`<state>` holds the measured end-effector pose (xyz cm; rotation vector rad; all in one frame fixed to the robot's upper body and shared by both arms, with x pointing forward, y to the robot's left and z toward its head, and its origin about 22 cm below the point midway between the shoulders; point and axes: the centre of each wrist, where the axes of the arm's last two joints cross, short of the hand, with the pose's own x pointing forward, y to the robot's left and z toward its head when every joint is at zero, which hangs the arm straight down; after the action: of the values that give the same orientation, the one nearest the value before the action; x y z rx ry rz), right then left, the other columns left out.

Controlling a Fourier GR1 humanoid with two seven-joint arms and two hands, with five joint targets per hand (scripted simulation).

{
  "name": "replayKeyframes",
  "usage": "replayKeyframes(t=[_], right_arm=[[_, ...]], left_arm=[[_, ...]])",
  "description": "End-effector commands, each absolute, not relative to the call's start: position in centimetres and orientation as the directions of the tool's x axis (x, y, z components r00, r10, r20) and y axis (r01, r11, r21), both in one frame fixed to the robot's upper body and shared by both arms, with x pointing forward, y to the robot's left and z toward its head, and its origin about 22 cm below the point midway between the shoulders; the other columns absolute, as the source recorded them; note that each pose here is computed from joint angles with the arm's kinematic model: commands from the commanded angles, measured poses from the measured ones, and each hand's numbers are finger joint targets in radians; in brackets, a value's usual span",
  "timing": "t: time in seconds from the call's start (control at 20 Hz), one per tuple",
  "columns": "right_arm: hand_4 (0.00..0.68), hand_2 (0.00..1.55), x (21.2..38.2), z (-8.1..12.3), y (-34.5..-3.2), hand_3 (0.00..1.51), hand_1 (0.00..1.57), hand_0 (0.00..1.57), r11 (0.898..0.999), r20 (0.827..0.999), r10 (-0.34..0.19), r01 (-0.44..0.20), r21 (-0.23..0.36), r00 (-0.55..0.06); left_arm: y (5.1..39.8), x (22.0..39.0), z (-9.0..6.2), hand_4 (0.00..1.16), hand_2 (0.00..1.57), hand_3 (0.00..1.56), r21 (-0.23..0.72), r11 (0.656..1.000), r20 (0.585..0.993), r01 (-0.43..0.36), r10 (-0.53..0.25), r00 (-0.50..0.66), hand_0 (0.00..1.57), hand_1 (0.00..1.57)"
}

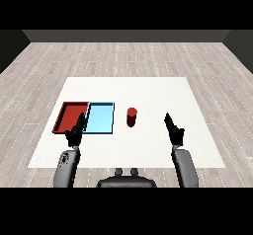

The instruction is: Pick the red can and put it in the red box

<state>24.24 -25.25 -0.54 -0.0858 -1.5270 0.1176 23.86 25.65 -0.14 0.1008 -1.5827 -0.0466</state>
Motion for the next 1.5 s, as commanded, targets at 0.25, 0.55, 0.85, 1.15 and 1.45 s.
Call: replayKeyframes(t=[0.25, 0.55, 0.85, 1.15, 1.45], right_arm=[[0.000, 0.00, 24.3, 0.0, -28.1, 0.00, 0.00, 0.00, 0.992, 0.992, 0.127, 0.002, -0.127, -0.005], [0.000, 0.00, 24.7, 2.4, -27.2, 0.00, 0.00, 0.00, 0.997, 0.940, -0.029, -0.077, 0.003, -0.341], [0.000, 0.00, 23.1, 1.8, -26.1, 0.00, 0.00, 0.00, 0.996, 0.941, -0.021, -0.090, -0.010, -0.338], [0.000, 0.00, 24.3, 1.1, -27.5, 0.00, 0.00, 0.00, 0.996, 0.942, -0.028, -0.086, 0.000, -0.333], [0.000, 0.00, 25.8, 0.9, -27.8, 0.00, 0.00, 0.00, 0.993, 0.952, -0.067, -0.115, 0.034, -0.300]], left_arm=[[26.2, 25.3, -1.3, 0.00, 0.00, 0.00, 0.154, 0.988, 0.987, -0.019, -0.153, 0.057, 0.00, 0.00], [26.8, 22.9, 1.1, 0.00, 0.00, 0.00, 0.010, 1.000, 0.902, -0.003, -0.010, -0.432, 0.00, 0.00], [27.1, 23.7, -0.7, 0.00, 0.00, 0.00, 0.010, 1.000, 0.903, 0.008, -0.006, -0.430, 0.00, 0.00], [25.4, 22.9, 1.5, 0.00, 0.00, 0.00, 0.022, 1.000, 0.894, 0.002, -0.019, -0.447, 0.00, 0.00], [27.0, 24.7, 2.1, 0.00, 0.00, 0.00, 0.001, 1.000, 0.897, 0.015, 0.005, -0.443, 0.00, 0.00]])
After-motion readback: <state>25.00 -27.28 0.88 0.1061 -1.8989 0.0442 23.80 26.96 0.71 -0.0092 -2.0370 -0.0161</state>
